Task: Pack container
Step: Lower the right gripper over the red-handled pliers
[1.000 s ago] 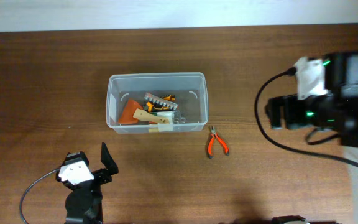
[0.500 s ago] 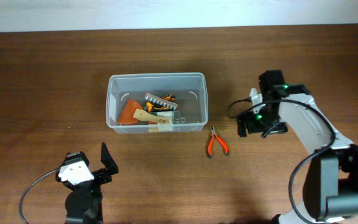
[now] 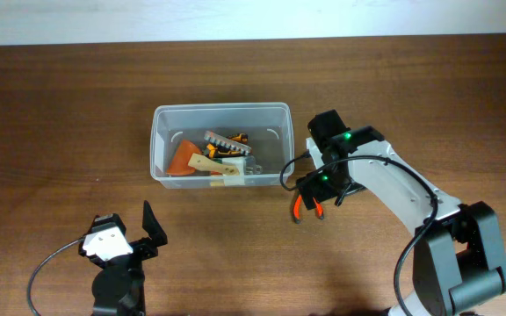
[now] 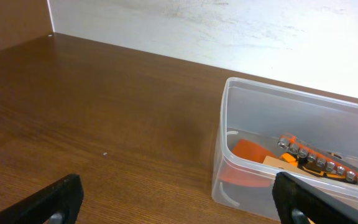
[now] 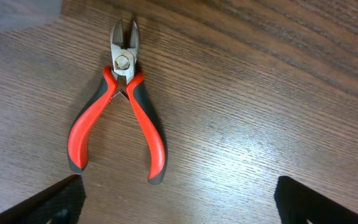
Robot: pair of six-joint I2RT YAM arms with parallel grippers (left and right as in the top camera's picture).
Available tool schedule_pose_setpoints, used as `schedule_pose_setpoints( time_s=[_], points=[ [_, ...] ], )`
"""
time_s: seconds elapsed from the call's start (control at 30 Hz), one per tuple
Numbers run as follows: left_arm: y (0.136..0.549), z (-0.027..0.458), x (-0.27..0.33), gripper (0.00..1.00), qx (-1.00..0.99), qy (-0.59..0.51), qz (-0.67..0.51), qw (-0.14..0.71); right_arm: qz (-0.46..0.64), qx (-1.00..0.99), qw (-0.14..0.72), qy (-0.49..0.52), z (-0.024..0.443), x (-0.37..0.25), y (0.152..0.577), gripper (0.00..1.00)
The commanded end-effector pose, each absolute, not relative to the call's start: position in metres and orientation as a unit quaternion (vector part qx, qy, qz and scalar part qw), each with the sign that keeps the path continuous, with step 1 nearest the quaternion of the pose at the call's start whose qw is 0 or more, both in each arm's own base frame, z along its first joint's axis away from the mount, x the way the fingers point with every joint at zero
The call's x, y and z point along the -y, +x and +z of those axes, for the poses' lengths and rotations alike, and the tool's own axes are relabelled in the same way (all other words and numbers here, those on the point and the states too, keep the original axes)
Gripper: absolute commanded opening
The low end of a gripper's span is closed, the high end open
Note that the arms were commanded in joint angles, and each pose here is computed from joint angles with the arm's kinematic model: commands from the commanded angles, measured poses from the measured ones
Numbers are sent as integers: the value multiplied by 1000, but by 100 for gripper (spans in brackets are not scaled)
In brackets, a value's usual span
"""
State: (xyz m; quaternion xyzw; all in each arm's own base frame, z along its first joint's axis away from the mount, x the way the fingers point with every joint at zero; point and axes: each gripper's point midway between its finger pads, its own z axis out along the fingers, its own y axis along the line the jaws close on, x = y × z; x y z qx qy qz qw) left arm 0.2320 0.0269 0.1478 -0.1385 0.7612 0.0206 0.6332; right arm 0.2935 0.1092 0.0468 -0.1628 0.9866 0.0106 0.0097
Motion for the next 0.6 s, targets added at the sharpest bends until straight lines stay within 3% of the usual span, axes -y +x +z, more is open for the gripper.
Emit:
schedule_pose_setpoints(
  time_s=[0.0,0.17,0.57],
  points=[
    [232,147,-27,99,-762,-135,24,633,2,-987,14,-161,47,-107,296,93],
    [232,147,-27,99,-762,-135,24,633,14,-986,22,-167,44,-112,299,82],
    [232,147,-27,99,-762,-135,24,633,30,-973,31,-227,43,-119,302,68]
  ],
)
